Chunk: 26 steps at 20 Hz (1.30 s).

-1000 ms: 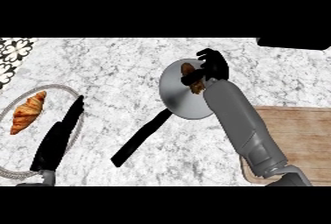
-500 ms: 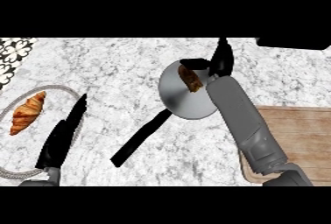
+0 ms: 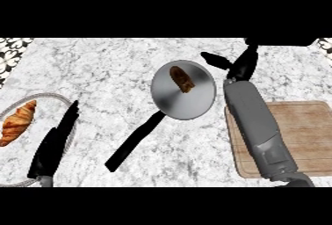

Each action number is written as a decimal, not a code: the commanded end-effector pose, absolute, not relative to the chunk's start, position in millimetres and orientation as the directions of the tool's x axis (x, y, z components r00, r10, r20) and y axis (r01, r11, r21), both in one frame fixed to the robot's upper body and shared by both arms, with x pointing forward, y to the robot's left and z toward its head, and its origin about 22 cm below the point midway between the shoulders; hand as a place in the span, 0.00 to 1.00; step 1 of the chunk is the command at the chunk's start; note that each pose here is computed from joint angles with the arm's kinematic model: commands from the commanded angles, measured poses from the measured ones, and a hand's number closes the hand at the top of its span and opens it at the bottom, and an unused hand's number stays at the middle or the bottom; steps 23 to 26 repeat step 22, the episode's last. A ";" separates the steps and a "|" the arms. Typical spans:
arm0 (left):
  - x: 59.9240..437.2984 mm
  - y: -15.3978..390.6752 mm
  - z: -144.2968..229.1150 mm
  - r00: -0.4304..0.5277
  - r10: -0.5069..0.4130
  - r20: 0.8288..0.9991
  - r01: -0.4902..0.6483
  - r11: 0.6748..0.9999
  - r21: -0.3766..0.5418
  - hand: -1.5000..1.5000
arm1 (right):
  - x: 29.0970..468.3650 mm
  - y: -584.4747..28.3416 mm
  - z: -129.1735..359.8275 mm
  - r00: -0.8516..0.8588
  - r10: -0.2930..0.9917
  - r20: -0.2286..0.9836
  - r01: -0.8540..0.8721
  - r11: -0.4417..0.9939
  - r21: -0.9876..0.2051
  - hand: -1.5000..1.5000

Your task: Pick the sweet potato from the cutting board and place it in the pan

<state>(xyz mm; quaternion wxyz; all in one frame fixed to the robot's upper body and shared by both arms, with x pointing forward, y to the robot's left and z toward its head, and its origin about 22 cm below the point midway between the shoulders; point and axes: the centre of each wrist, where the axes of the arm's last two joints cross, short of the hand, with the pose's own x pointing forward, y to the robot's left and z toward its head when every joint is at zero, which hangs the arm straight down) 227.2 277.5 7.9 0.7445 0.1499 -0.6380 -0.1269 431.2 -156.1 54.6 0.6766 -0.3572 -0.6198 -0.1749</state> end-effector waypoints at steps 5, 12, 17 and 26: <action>226.0 290.4 11.7 0.181 -0.362 0.915 -0.017 0.929 0.371 0.50 | 383.0 -223.9 16.7 0.110 0.262 0.959 0.722 0.642 -0.258 0.00; 200.1 281.1 -1.9 0.202 -0.363 0.910 -0.054 0.923 0.380 0.50 | 308.2 -277.4 23.6 0.125 0.296 0.947 0.714 0.636 -0.293 0.00; 211.8 297.8 26.5 0.181 -0.373 0.910 -0.035 0.922 0.385 0.50 | 248.7 -315.2 35.7 0.106 0.312 0.944 0.711 0.640 -0.291 0.00; 207.9 282.1 7.2 0.177 -0.369 0.912 -0.031 0.924 0.380 0.50 | 213.4 -360.3 56.4 0.134 0.306 0.943 0.684 0.660 -0.311 0.00</action>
